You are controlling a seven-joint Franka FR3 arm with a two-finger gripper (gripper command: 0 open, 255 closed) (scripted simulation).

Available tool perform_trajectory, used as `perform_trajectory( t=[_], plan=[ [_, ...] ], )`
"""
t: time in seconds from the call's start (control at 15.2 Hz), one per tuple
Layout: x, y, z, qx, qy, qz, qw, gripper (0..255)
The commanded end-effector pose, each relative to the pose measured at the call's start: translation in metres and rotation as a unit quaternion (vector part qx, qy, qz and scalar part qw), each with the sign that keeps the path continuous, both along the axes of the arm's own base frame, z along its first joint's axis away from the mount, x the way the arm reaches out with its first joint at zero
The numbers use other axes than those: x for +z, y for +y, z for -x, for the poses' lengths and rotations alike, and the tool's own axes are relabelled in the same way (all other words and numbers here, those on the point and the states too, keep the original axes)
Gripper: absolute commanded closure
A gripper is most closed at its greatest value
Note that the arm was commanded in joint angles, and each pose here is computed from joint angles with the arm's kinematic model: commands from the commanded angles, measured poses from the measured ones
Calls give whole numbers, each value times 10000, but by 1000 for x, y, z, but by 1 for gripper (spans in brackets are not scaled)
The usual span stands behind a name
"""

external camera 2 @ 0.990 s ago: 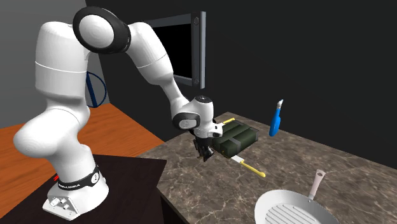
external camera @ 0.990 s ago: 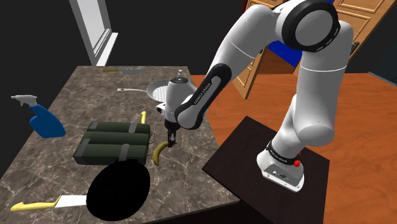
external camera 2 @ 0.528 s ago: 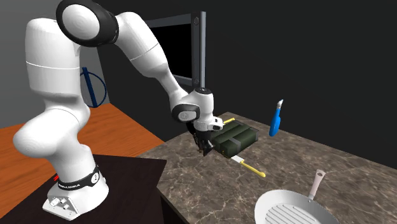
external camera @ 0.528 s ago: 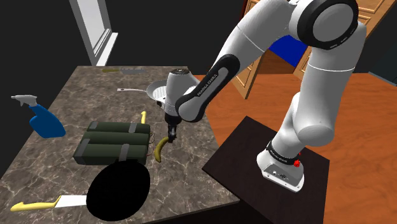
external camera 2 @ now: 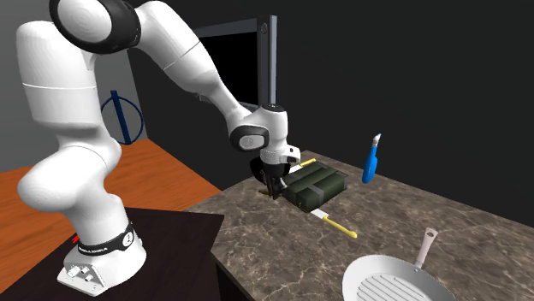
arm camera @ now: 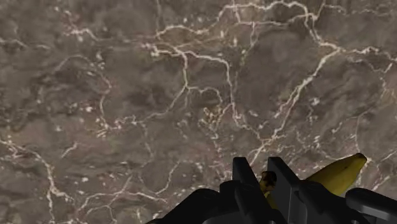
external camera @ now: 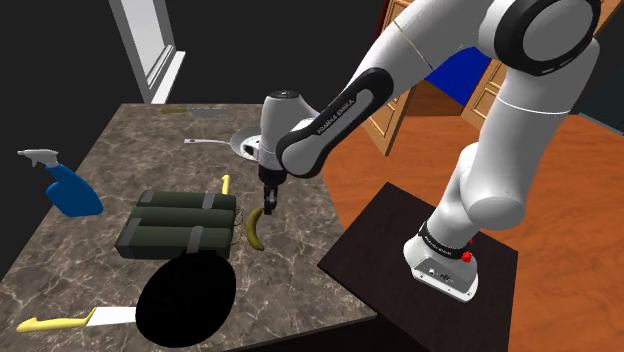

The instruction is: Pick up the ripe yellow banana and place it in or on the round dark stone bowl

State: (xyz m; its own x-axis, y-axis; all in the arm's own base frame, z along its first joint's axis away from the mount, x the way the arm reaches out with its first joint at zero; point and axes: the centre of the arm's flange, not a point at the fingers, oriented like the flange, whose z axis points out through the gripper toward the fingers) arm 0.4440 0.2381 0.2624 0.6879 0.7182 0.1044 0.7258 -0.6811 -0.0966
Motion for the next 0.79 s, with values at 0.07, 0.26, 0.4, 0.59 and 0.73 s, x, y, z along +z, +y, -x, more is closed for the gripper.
perform_trajectory(
  t=[0.07, 0.26, 0.4, 0.59, 0.73],
  plan=[
    [16, 1, 0, 0, 2, 0, 10000, 255],
    [32, 1, 0, 0, 2, 0, 10000, 255],
    [43, 1, 0, 0, 2, 0, 10000, 255],
    [58, 1, 0, 0, 2, 0, 10000, 255],
    [65, 1, 0, 0, 2, 0, 10000, 255]
  ],
)
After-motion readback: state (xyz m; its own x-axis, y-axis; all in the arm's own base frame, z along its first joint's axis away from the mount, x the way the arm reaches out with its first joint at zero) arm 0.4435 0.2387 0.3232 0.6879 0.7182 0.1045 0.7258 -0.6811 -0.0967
